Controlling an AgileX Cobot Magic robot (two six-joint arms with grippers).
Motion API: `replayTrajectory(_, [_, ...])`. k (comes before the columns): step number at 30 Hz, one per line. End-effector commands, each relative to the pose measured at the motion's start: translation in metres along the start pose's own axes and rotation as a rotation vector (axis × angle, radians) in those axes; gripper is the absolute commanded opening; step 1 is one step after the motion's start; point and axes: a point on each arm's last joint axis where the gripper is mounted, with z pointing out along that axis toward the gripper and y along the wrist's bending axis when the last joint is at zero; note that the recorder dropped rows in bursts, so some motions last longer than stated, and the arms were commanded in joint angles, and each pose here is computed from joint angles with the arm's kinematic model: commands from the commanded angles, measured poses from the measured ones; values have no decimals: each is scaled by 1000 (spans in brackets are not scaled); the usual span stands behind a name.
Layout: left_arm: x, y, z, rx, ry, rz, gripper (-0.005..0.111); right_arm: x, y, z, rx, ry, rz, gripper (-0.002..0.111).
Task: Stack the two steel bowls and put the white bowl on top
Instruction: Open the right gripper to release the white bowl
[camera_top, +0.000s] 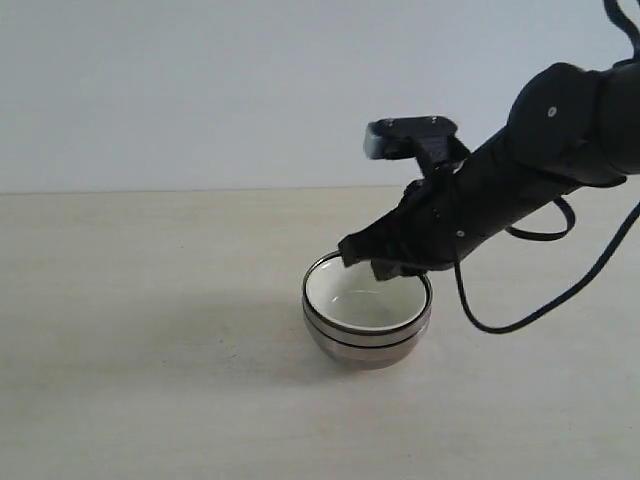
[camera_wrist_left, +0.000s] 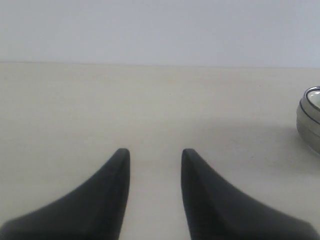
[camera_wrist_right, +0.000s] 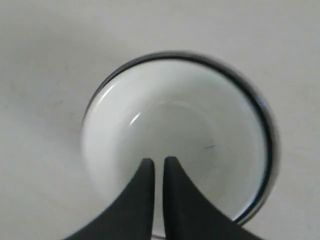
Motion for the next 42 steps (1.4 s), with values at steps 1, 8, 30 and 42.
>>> replayTrajectory(1, [1, 0, 0, -2, 1, 1, 32, 8, 27, 8, -52, 53, -98, 0])
replayTrajectory(8, [1, 0, 0, -2, 1, 1, 32, 16, 30, 35, -49, 96, -89, 0])
replayTrajectory(30, [1, 0, 0, -2, 1, 1, 32, -21, 12, 4, 79, -250, -58, 0])
replayTrajectory(42, [1, 0, 0, -2, 1, 1, 32, -16, -13, 57, 169, -310, -8, 0])
